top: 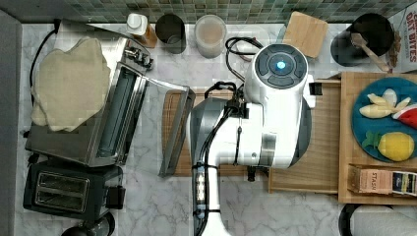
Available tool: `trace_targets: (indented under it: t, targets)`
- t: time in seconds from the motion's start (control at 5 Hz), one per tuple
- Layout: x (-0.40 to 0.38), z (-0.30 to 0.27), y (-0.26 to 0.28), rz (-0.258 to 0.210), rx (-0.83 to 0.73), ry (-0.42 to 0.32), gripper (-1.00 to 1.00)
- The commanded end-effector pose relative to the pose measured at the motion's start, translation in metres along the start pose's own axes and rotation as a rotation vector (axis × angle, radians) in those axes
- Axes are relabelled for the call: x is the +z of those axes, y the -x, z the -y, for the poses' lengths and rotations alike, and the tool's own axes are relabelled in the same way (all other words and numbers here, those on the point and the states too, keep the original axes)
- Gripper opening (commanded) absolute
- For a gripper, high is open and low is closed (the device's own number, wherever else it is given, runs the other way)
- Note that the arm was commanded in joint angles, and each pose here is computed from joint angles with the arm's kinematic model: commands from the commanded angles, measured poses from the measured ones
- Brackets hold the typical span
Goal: Close the drawer.
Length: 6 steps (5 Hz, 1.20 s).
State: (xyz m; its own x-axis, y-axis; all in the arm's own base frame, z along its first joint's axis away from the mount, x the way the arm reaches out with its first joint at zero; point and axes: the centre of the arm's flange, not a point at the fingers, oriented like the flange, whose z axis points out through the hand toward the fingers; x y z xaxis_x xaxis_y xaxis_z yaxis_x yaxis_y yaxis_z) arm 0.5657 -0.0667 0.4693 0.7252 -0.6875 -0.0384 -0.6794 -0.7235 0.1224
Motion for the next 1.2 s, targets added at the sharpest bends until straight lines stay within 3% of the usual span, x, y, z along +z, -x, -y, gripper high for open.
trace_targets:
  t: [0.2,0.4,0.6,0.8,1.2]
  targets:
    - [0.0,0.0,0.0,0.0,0.0,0.002,-1.0]
    - [0.013,0.0,0.01,-0.038,-0.124,-0.009,-1.0]
    - [0.026,0.01,0.017,-0.043,-0.29,0.007,-1.0]
    - [0.038,0.02,0.019,-0.007,-0.374,-0.026,-1.0]
    - [0.07,0.033,0.035,-0.003,-0.445,-0.049,-1.0]
